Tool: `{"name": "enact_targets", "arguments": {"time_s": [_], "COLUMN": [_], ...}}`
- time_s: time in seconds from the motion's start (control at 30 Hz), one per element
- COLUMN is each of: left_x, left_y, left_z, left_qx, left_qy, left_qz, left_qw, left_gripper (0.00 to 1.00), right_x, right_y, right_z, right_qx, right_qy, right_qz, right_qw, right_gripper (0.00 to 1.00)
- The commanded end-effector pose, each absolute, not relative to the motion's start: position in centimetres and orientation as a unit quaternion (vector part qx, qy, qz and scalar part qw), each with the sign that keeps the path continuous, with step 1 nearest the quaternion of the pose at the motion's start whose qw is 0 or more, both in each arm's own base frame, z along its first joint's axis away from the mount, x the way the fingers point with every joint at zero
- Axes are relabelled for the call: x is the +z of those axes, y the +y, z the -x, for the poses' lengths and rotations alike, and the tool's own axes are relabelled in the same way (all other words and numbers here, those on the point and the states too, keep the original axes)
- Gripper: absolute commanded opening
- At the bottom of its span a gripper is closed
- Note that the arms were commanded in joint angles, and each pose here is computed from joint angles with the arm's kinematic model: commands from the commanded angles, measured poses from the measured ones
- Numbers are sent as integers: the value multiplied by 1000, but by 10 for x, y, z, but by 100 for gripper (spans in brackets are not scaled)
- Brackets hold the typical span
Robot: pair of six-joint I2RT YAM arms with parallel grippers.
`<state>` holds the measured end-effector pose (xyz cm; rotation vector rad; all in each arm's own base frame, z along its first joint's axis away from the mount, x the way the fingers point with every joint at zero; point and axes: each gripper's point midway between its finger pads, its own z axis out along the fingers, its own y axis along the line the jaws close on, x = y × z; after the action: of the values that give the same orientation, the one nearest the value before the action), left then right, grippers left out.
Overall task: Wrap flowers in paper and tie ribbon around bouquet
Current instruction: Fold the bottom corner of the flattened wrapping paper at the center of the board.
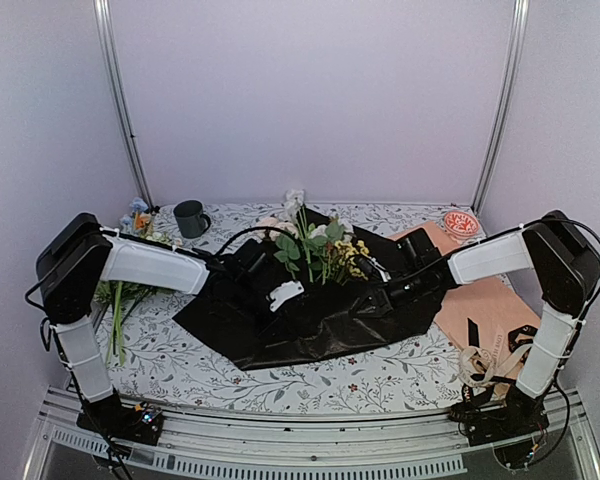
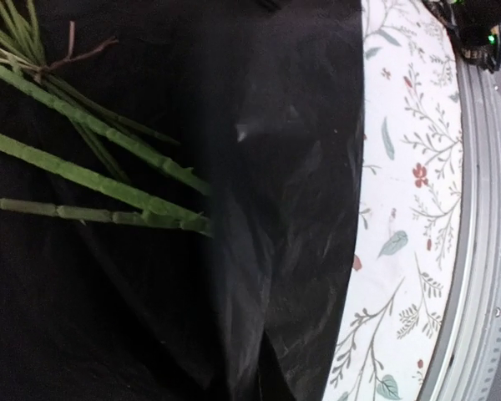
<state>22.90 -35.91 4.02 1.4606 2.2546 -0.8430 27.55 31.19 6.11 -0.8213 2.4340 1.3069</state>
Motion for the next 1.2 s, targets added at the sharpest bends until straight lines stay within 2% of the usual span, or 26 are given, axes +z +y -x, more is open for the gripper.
{"name": "enact_targets", "arguments": {"time_s": [0.0,0.1,0.23,0.33,0.4,0.43,0.53,0.57,0.73,1.17], "left_x": [38,28,25,33,39,42,47,49,59,51], "left_y": [-349,-344,-338,-339,-340,-340,-340,-340,-341,-340], "left_z": [-260,-262,-270,-275,-279,-280,-285,-285,-294,-324], "left_qx": [-250,-231,-201,-194,-189,-186,-177,-175,-160,-100], "left_qy": [816,820,826,825,821,819,816,815,810,813], "left_qz": [-492,-499,-501,-501,-504,-506,-510,-512,-516,-519], "left_qw": [170,158,161,176,189,195,207,209,229,245], "left_gripper": [0,0,0,0,0,0,0,0,0,0], "right_x": [68,88,118,119,107,98,59,46,10,-4], "right_y": [304,298,279,258,246,242,233,231,215,202], "right_z": [-277,-280,-295,-310,-320,-323,-327,-326,-314,-301], "right_qx": [444,463,459,442,436,433,407,398,353,323], "right_qy": [838,827,823,835,851,859,892,899,925,940], "right_qz": [279,275,263,230,193,176,125,118,91,66], "right_qw": [150,161,208,233,221,209,152,136,105,88], "right_gripper": [24,33,39,42,38,33,3,1,0,0]}}
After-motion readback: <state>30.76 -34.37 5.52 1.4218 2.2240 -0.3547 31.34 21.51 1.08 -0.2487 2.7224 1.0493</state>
